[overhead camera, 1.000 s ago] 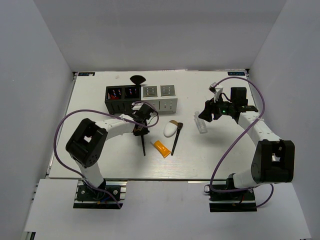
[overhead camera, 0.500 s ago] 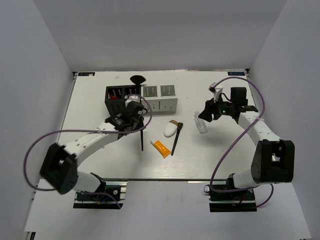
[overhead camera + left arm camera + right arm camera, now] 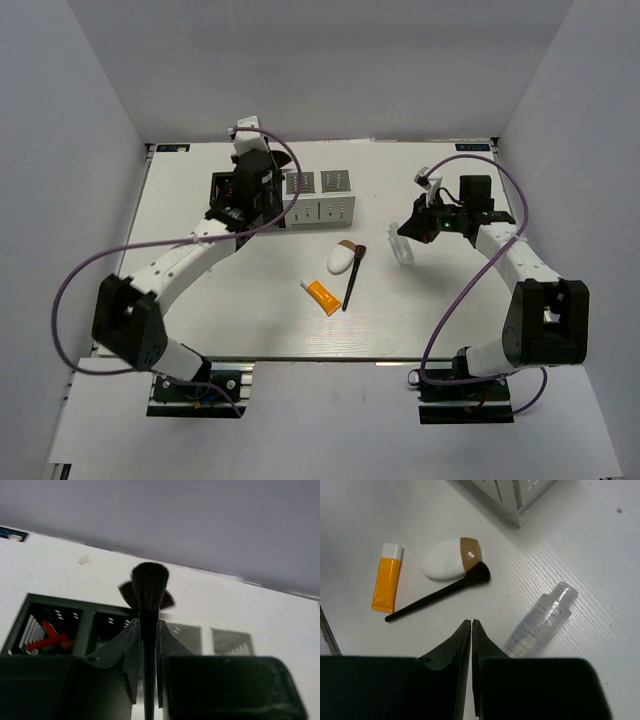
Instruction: Organize the makeup
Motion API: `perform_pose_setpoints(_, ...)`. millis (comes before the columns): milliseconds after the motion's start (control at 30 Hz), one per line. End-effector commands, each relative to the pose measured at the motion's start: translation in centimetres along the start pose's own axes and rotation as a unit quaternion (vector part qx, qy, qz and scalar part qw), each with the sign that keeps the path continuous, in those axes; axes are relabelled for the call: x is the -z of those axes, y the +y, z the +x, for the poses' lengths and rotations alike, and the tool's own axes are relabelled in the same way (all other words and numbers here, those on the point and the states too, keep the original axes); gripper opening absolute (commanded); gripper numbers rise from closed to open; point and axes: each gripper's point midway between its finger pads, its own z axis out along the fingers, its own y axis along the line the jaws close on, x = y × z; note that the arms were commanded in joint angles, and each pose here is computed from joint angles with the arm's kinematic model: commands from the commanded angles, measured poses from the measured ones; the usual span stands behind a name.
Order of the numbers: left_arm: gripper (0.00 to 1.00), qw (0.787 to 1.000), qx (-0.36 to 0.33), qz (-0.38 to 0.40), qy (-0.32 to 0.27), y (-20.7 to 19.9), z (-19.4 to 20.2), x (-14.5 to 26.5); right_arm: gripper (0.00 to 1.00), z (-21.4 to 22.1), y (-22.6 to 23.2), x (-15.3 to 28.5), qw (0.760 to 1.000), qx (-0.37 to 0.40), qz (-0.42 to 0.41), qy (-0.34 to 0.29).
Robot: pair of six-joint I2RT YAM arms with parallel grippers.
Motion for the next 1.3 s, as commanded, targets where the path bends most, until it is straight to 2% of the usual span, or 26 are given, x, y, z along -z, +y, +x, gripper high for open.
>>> perform_pose_setpoints(0, 0.0, 0.994, -0.034, -0.069, -0.08, 2.1, -3.7, -3.4, 0.1, -0.6, 0.8, 0.1, 1.0, 0.013, -0.012, -0.009)
perform_pose_setpoints(100, 0.0, 0.991, -0.055, -0.087, -0.089, 2.7, -4.9, -5.5, 0.1, -0.4, 0.8, 0.3, 1.0, 0.015, -0.009, -0.009)
perform_pose_setpoints(133, 0.0, 0.99, -0.069, -0.093, -0.079, 2.6, -3.8, -6.5, 0.1, -0.1, 1.0, 0.2, 1.0, 0.013, -0.01, -0.008)
perform_pose_setpoints(300, 0.0, 0.985, -0.085, -0.118, -0.091, 4.6, -4.0, -8.9, 0.1, 0.3, 1.0, 0.2, 1.0, 0.01, -0.008, -0.004)
perform_pose_setpoints(433, 0.0, 0.986, -0.097, -0.118, -0.074, 4.7, -2.4, -10.5, 0.11, 0.1, 0.8, 0.1, 1.0, 0.01, -0.009, -0.004)
perform_pose_setpoints(600, 0.0, 0.988, -0.085, -0.118, -0.05, 5.0, 0.4, -10.9, 0.24, -0.2, 0.8, -0.2, 1.0, 0.012, -0.021, -0.004)
perform_pose_setpoints(700, 0.01, 0.988, -0.084, -0.118, -0.044, 4.9, 1.7, -10.8, 0.28, -0.3, 1.1, -0.4, 1.0, 0.01, -0.029, -0.001)
perform_pose_setpoints(833, 0.13, 0.988, -0.074, -0.132, -0.035, 5.5, 2.9, -10.8, 0.29, -0.1, 1.5, -0.5, 0.999, 0.01, -0.036, 0.004)
perform_pose_setpoints(867, 0.2, 0.988, -0.072, -0.132, -0.034, 5.5, 2.9, -10.7, 0.31, 0.2, 1.7, -0.5, 0.999, 0.007, -0.038, 0.006)
perform_pose_setpoints(900, 0.33, 0.988, -0.074, -0.133, -0.031, 5.7, 3.2, -10.6, 0.32, 0.3, 1.7, -0.5, 0.999, 0.007, -0.036, 0.007)
perform_pose_setpoints(967, 0.42, 0.989, -0.075, -0.127, -0.027, 5.3, 3.6, -10.4, 0.34, 0.4, 1.9, -0.5, 0.999, 0.007, -0.038, 0.007)
perform_pose_setpoints(1000, 0.51, 0.989, -0.075, -0.127, -0.025, 5.4, 3.8, -10.2, 0.36, 0.5, 2.2, -0.6, 0.999, 0.007, -0.044, 0.009)
perform_pose_setpoints(1100, 0.56, 0.99, -0.068, -0.123, -0.022, 5.4, 3.9, -9.9, 0.44, 0.6, 2.7, -0.6, 0.999, 0.007, -0.052, 0.009)
perform_pose_setpoints(1267, 0.61, 0.991, -0.056, -0.12, -0.029, 5.4, 2.8, -9.0, 0.5, 1.1, 4.4, -1.1, 0.996, -0.001, -0.089, 0.021)
